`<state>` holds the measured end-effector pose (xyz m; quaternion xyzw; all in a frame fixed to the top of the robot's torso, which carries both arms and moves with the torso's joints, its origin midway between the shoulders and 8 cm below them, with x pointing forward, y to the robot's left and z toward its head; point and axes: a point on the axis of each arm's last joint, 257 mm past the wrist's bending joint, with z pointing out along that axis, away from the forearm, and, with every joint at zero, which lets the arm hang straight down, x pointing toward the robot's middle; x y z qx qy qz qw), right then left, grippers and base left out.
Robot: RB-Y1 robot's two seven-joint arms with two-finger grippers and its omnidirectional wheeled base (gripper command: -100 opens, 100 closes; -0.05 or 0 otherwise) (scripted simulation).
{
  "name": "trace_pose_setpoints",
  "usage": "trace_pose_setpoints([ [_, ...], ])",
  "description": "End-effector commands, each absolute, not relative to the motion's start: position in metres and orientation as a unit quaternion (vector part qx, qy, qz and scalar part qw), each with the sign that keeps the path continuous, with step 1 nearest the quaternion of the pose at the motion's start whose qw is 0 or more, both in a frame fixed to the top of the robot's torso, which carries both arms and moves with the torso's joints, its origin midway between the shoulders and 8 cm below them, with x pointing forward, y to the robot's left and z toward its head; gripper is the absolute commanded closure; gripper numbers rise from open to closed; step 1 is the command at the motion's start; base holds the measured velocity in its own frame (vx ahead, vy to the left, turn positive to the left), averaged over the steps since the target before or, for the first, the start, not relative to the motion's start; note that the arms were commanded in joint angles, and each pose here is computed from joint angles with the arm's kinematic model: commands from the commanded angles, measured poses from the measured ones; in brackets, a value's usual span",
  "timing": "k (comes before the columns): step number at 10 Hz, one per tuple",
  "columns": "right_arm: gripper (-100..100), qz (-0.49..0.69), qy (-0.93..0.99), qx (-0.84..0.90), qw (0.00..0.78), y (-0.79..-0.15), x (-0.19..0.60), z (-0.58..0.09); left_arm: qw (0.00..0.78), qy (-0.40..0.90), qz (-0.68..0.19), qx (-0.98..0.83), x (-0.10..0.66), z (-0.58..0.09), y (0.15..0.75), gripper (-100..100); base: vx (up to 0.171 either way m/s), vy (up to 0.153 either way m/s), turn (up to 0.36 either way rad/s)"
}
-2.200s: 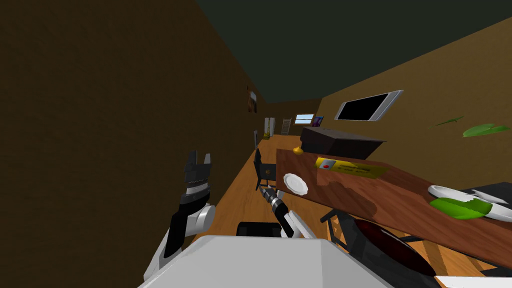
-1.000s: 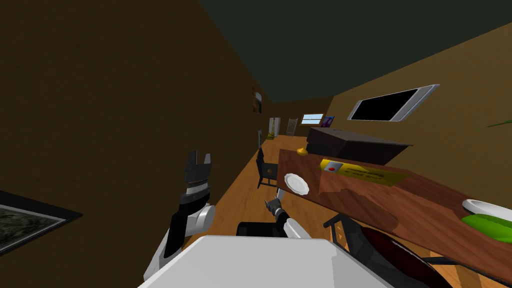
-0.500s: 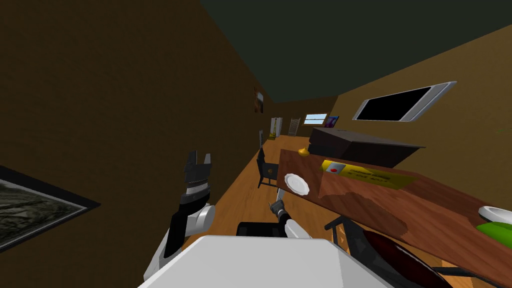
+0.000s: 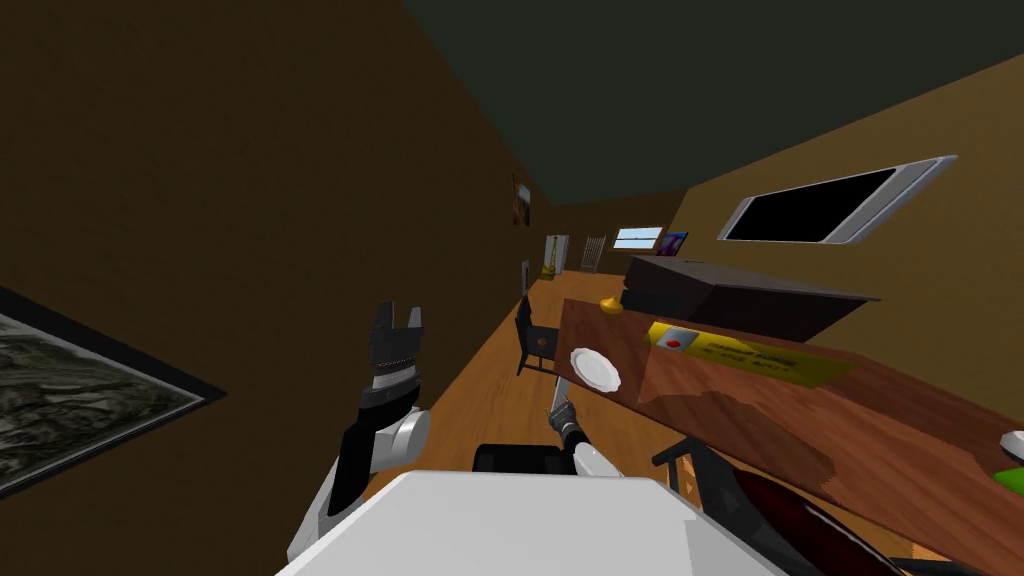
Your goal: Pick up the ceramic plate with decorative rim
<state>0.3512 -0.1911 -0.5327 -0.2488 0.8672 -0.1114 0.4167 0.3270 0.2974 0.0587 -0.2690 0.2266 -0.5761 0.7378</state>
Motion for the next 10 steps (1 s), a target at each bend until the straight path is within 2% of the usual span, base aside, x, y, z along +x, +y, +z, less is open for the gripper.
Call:
trace_pose_setpoints([
  [1,-100,-0.153,0.858,-0.269,0.41,-0.213,0.355,-0.536,0.738,0.227,-0.576,-0.269,0.327,0.059,0.297,0,-0.021,-0.029,0.091],
  [10,-100,-0.351,0.783,-0.366,0.361,-0.325,0.363,-0.528,0.738,0.227,-0.576,-0.269,0.327,0.059,0.297,0,-0.016,-0.037,0.079],
])
